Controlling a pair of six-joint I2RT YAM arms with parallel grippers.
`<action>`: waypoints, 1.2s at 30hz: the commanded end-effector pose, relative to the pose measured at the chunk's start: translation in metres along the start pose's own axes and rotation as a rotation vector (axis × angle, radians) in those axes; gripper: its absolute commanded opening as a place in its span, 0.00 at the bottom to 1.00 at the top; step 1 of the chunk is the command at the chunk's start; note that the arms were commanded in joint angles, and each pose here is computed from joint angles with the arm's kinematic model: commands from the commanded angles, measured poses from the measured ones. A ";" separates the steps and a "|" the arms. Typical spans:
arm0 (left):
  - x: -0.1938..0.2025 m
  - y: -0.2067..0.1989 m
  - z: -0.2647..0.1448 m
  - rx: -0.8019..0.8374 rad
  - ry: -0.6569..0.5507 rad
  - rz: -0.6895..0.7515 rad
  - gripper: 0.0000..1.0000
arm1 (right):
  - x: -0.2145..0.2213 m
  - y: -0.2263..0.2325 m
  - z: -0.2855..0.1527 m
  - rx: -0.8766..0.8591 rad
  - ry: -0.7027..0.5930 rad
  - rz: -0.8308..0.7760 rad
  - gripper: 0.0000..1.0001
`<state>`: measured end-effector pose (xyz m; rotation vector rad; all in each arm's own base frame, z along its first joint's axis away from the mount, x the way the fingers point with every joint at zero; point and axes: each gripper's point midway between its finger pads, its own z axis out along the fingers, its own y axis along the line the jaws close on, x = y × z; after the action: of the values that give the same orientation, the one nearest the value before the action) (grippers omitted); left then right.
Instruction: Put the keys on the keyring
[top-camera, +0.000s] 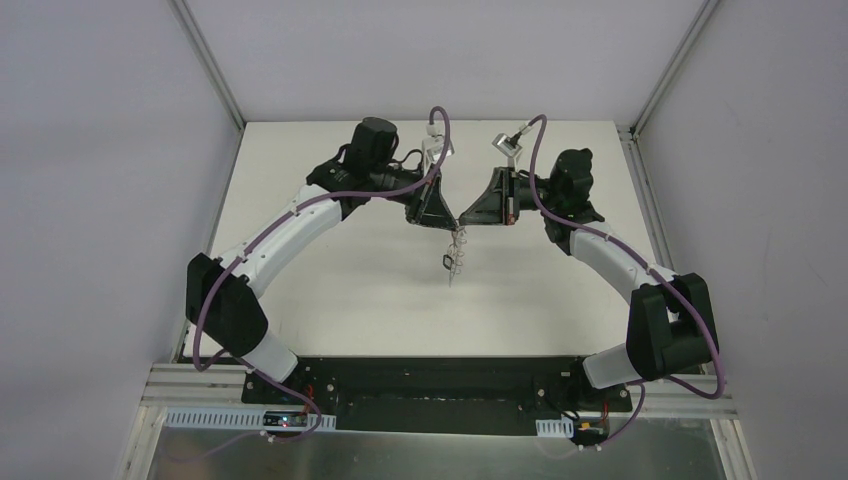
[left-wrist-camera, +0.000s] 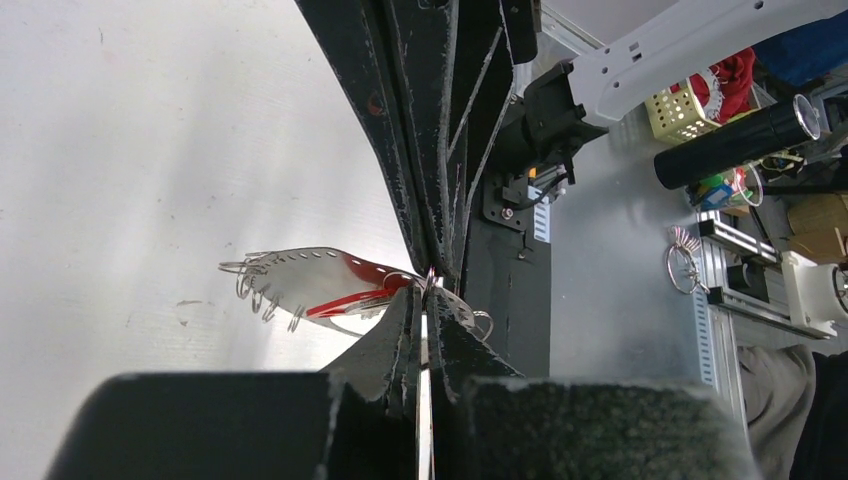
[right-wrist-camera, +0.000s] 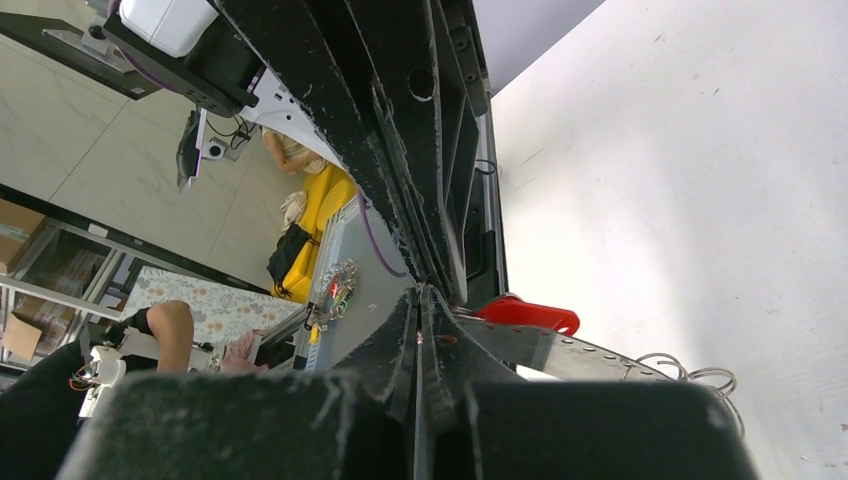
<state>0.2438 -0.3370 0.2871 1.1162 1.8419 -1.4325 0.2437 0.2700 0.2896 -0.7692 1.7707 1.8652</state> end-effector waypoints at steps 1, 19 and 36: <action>-0.015 -0.011 0.000 0.043 -0.012 0.011 0.00 | -0.006 0.008 -0.002 -0.006 -0.017 -0.103 0.00; 0.029 -0.034 -0.004 0.011 0.357 -0.307 0.00 | 0.018 0.008 -0.008 0.029 0.087 -0.231 0.36; 0.017 -0.029 0.008 0.037 0.316 -0.308 0.00 | 0.036 0.008 0.009 -0.043 0.137 -0.143 0.22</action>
<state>0.2132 -0.3366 0.2662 1.1514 2.3709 -1.4681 0.2158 0.2752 0.2657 -0.9831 1.7663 1.7766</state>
